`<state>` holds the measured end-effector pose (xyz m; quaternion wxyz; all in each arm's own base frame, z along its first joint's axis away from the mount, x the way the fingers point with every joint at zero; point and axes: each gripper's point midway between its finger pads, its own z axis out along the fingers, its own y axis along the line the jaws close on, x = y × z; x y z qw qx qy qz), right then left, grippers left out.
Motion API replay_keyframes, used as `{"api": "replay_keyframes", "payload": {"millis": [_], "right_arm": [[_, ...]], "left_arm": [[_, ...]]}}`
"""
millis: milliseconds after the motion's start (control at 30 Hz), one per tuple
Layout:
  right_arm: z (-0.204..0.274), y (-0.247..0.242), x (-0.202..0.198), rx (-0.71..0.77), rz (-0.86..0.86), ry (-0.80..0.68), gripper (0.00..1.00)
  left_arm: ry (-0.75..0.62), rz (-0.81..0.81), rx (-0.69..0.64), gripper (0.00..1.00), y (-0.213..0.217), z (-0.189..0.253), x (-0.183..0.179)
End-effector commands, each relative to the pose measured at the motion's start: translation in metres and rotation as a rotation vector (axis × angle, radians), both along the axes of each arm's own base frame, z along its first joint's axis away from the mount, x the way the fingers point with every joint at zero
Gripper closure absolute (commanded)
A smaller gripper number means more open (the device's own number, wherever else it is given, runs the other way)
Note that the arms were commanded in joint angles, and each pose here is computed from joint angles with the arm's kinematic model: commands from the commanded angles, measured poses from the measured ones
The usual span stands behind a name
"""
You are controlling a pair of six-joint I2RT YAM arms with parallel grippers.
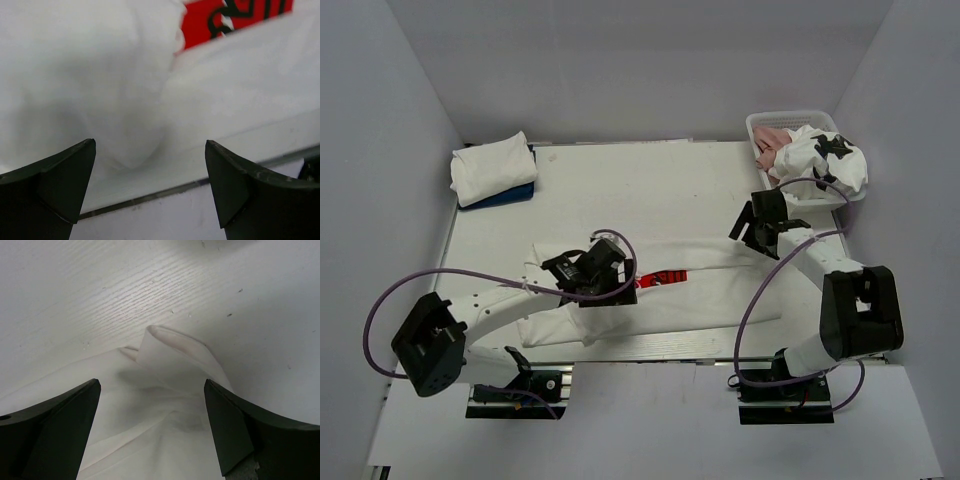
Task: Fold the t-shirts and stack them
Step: Fold the other side of the tshirt into a rectangle
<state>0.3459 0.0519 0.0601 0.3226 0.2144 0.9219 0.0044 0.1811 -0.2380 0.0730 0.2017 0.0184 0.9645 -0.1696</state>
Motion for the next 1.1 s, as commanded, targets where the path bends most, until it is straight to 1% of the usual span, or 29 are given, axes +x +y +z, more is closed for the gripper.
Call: {"api": "replay_keyframes", "payload": {"millis": [0,33,67,100,133,167,200,267,300,333,367,433,467,533,567,600,633,667,767,833,900,1000,1067], "right_arm": [[0.041,0.000,0.028,-0.082,0.099,-0.130,0.10],[0.043,0.003,0.031,-0.098,0.126,-0.131,0.10],[0.032,0.001,0.026,-0.142,0.171,-0.070,0.10],[0.039,0.005,0.038,-0.157,0.192,-0.076,0.10],[0.032,0.005,0.040,-0.182,0.205,-0.046,0.10],[0.026,0.002,0.032,-0.223,0.240,0.016,0.10],[0.029,-0.003,0.041,-0.264,0.226,0.020,0.10],[0.023,-0.010,0.032,-0.311,0.219,0.097,0.10],[0.024,-0.022,0.031,-0.361,0.161,0.107,0.10],[0.019,-0.024,0.025,-0.373,0.154,0.138,0.10],[0.017,-0.023,0.021,-0.371,0.159,0.151,0.10],[0.007,-0.019,0.015,-0.342,0.186,0.165,0.10],[0.004,-0.019,0.014,-0.343,0.192,0.171,0.10],[-0.001,-0.034,0.006,-0.423,0.151,0.231,0.10],[-0.009,-0.034,0.006,-0.419,0.141,0.247,0.10],[-0.006,-0.051,-0.001,-0.492,0.066,0.279,0.10],[-0.009,-0.053,0.002,-0.502,0.020,0.283,0.10],[-0.007,-0.063,0.002,-0.524,-0.051,0.275,0.10],[-0.008,-0.069,0.009,-0.559,-0.117,0.257,0.10],[-0.013,-0.071,0.013,-0.559,-0.135,0.251,0.10],[-0.019,-0.077,0.017,-0.552,-0.156,0.261,0.10],[-0.021,-0.087,0.016,-0.484,-0.218,0.259,0.10],[-0.024,-0.089,0.008,-0.447,-0.224,0.269,0.10]], "left_arm": [[-0.140,0.226,0.124,0.00,0.043,0.022,0.032],[-0.162,0.251,0.138,0.00,0.046,0.026,0.036],[-0.200,0.287,0.149,0.00,0.051,0.036,0.047],[-0.221,0.301,0.161,0.00,0.054,0.041,0.051],[-0.223,0.334,0.196,0.00,0.062,0.039,0.059],[-0.256,0.366,0.218,0.00,0.067,0.044,0.069],[-0.252,0.382,0.239,0.00,0.071,0.040,0.072],[-0.228,0.417,0.297,0.00,0.083,0.029,0.086],[-0.216,0.409,0.304,0.00,0.083,0.022,0.091],[-0.188,0.425,0.289,0.00,0.083,0.021,0.098],[-0.160,0.387,0.314,0.00,0.080,0.005,0.103],[-0.125,0.387,0.322,0.00,0.079,-0.006,0.111],[-0.101,0.401,0.350,0.00,0.089,-0.015,0.114],[-0.025,0.419,0.394,0.00,0.100,-0.040,0.113],[-0.010,0.416,0.408,0.00,0.101,-0.046,0.112],[0.000,0.437,0.414,0.00,0.107,-0.051,0.116],[0.048,0.434,0.443,0.00,0.115,-0.067,0.105],[0.063,0.447,0.437,0.00,0.119,-0.072,0.106],[0.099,0.460,0.438,0.00,0.129,-0.085,0.095],[0.117,0.471,0.451,0.00,0.138,-0.094,0.087],[0.115,0.495,0.444,0.00,0.147,-0.094,0.082],[0.122,0.519,0.444,0.00,0.157,-0.098,0.079],[0.118,0.524,0.442,0.00,0.159,-0.098,0.082]]}}
